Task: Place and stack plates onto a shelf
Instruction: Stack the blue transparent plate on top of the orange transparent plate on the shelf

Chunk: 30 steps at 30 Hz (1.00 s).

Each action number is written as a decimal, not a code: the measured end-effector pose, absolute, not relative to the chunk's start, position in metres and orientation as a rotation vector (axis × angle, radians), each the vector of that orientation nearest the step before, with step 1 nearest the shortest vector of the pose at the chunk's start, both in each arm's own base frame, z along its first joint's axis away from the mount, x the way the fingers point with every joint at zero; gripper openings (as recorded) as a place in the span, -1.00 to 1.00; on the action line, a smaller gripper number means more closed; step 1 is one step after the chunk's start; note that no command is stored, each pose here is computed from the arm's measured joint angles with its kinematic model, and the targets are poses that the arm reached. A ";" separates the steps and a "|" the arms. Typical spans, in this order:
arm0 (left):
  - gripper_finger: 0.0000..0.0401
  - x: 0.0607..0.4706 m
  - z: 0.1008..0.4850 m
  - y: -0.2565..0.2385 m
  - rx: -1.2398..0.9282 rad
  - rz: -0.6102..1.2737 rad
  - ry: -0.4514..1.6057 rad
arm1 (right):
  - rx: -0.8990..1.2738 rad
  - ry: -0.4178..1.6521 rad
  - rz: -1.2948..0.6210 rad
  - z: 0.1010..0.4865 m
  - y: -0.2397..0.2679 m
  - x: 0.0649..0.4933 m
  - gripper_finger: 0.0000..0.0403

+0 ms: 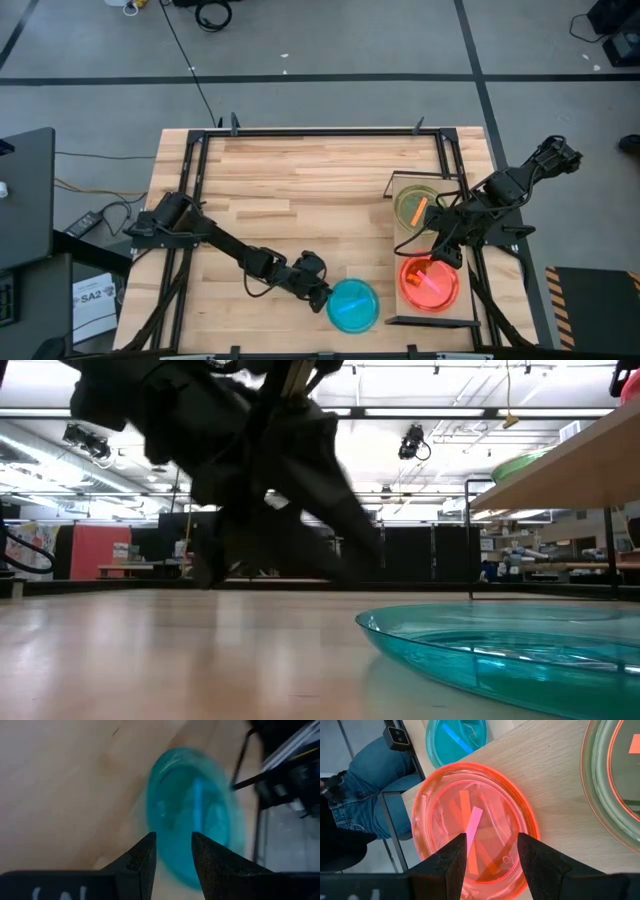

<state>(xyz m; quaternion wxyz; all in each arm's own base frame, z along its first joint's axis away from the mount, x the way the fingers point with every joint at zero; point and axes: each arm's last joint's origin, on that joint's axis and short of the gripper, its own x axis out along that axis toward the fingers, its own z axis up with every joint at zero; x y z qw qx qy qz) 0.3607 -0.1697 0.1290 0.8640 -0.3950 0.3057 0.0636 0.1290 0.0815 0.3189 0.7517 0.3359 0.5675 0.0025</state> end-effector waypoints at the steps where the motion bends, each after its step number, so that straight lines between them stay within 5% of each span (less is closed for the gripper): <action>1: -0.35 0.362 0.131 -0.169 -0.831 0.123 0.623 | 0.734 1.239 0.005 0.319 0.081 0.129 -0.10; 30: -0.35 0.369 0.113 -0.167 -0.702 0.108 0.616 | 0.734 1.240 0.005 0.319 0.081 0.129 -0.10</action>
